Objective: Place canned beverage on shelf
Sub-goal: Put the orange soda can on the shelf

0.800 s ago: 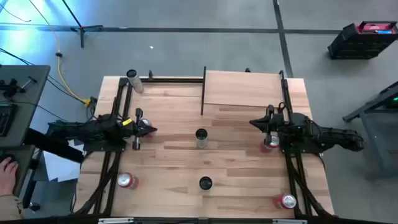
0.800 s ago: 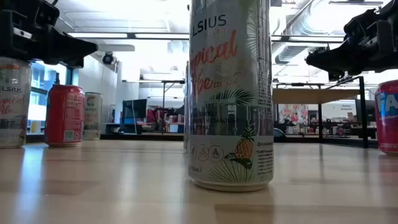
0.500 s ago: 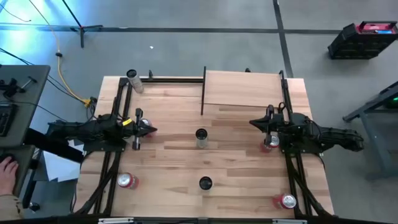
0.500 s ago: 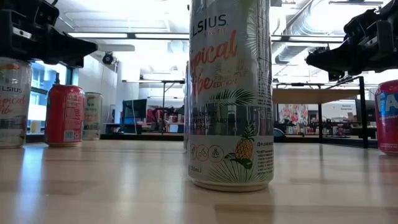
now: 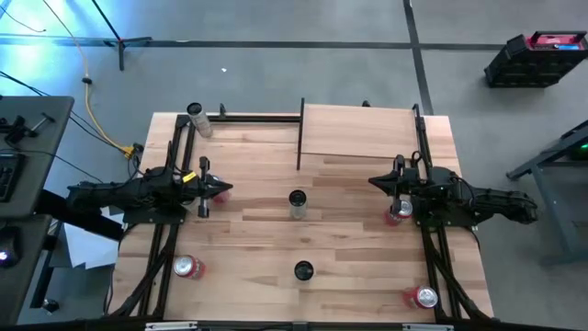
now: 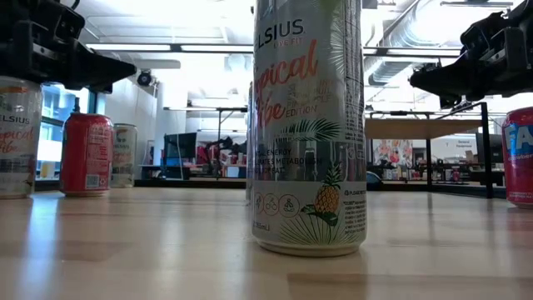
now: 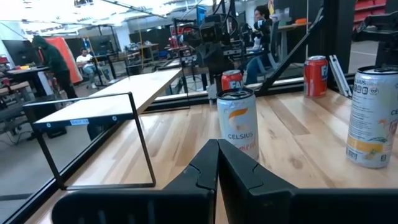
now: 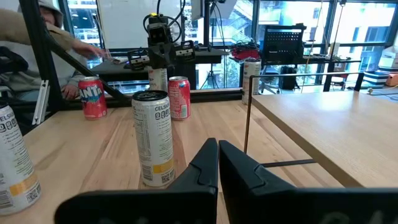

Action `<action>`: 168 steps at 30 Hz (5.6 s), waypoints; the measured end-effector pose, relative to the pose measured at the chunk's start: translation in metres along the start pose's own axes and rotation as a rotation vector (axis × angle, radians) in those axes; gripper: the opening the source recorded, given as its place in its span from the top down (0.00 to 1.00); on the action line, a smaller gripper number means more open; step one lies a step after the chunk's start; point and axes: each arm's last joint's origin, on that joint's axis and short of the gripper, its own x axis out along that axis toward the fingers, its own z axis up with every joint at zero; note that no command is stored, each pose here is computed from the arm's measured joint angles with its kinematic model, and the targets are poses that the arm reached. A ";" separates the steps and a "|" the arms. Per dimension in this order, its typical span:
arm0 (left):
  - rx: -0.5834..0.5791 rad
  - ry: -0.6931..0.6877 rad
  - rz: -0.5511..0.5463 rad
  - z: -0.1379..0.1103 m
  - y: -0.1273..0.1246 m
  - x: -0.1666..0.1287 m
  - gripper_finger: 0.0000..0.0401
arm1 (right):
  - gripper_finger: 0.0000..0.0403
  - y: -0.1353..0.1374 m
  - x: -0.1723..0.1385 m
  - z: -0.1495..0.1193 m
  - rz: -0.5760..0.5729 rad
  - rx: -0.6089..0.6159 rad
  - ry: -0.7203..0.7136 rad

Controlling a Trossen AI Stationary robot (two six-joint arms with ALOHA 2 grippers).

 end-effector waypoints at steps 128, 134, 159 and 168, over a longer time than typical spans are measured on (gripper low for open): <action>0.000 0.001 -0.001 0.000 0.000 0.000 0.99 | 0.73 0.069 0.022 0.163 -0.351 0.211 1.272; 0.000 0.001 -0.001 0.000 0.000 0.000 0.99 | 0.35 0.070 0.021 0.161 -0.354 0.269 1.312; 0.000 0.001 0.000 0.000 0.000 0.000 0.99 | 0.01 0.041 0.039 0.082 -0.364 0.475 1.560; 0.000 0.001 0.000 0.000 0.000 0.000 0.99 | 0.01 0.037 0.035 0.071 -0.505 0.459 1.554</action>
